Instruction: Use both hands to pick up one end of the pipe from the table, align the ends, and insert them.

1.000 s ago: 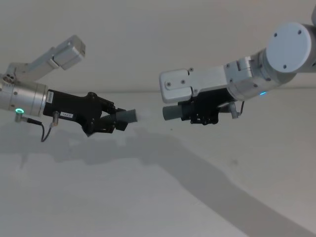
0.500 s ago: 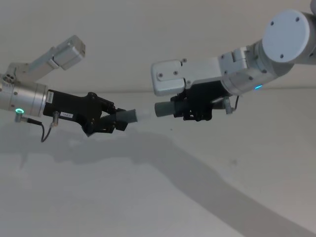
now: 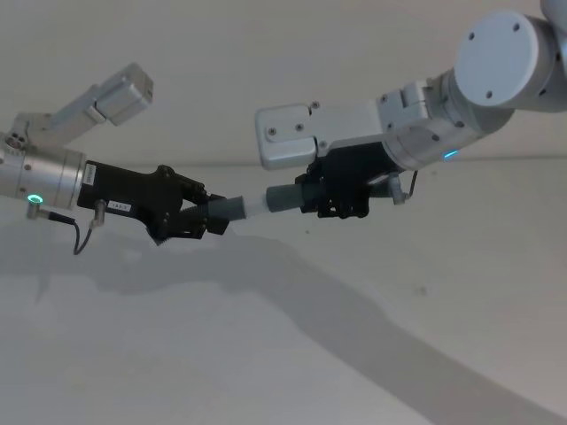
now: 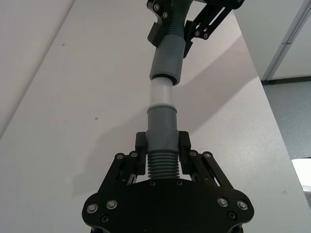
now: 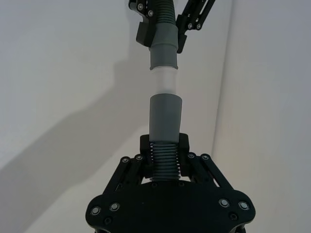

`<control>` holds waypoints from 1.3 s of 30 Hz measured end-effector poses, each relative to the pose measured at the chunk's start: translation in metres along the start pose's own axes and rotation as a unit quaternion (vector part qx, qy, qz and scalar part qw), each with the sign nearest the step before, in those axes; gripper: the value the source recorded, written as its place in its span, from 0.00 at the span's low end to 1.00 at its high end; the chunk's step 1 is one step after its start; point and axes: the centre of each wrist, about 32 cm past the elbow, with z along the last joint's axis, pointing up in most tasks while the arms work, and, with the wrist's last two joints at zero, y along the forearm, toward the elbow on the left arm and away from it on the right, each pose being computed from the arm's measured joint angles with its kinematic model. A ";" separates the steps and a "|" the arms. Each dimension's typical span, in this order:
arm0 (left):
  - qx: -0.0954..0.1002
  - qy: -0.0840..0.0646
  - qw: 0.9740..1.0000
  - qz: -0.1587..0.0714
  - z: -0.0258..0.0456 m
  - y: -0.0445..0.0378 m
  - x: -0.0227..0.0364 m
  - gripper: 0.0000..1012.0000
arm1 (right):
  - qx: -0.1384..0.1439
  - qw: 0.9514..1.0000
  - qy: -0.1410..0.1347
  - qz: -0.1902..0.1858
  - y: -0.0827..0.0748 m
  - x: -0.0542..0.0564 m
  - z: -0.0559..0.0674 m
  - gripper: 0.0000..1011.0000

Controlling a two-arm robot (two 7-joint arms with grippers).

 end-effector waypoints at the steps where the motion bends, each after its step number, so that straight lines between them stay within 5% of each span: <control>1: 0.000 0.000 1.000 0.000 -0.0001 0.0001 0.0000 0.35 | -0.001 1.000 0.001 0.001 0.001 0.000 0.000 0.28; 39: 0.000 0.000 1.000 0.000 0.0001 -0.0002 0.0000 0.35 | 0.001 1.000 0.006 0.008 0.008 0.001 0.005 0.28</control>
